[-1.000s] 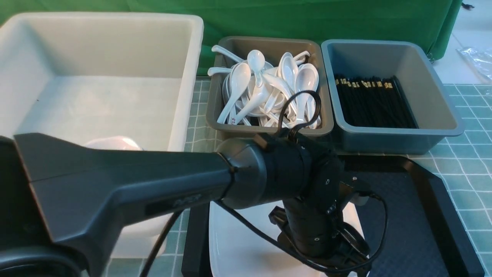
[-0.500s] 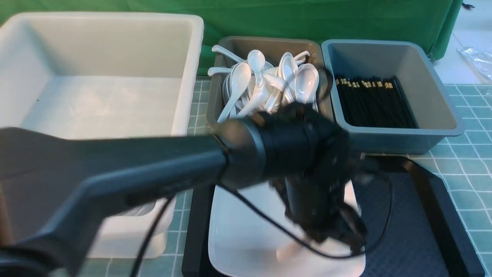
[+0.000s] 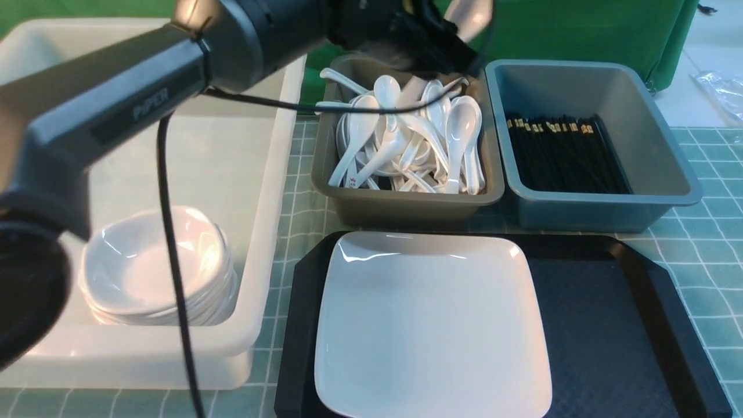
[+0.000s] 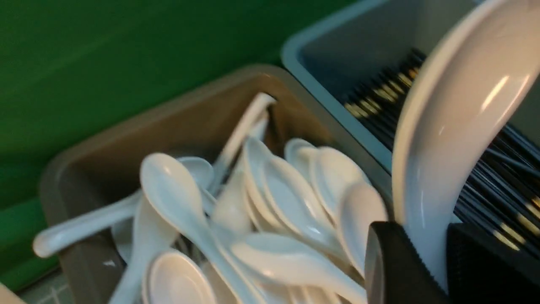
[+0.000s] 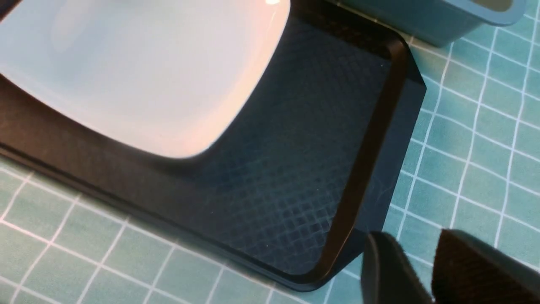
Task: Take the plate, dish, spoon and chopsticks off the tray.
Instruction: Use the left arm to put the soup spoon into the small storage box in the middle, then use the left arm to grab a plate from the dinner plate
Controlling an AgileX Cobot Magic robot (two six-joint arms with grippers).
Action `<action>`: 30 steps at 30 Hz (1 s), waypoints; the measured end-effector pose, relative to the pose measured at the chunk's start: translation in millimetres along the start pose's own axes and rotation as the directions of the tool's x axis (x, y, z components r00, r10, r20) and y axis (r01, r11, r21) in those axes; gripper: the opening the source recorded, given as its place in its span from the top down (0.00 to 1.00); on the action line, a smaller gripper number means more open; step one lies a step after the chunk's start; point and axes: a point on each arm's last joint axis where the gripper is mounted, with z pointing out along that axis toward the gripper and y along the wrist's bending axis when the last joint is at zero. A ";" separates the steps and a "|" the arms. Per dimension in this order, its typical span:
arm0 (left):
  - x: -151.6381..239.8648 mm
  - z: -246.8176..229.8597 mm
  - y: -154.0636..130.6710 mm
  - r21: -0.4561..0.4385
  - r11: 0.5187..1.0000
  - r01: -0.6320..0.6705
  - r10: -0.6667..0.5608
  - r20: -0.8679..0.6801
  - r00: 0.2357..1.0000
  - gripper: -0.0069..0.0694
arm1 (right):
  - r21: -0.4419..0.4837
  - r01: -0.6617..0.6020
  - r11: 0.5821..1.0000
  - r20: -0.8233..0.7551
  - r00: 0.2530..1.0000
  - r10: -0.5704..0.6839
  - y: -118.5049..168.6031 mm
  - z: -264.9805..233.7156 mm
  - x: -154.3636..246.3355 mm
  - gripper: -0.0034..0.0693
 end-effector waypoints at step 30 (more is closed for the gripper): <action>127.8 -185.0 -94.6 0.503 0.708 -0.496 0.668 -0.248 0.701 0.89 | -0.032 0.042 0.999 -0.011 0.999 -0.042 2.9 -0.1 1.1 0.66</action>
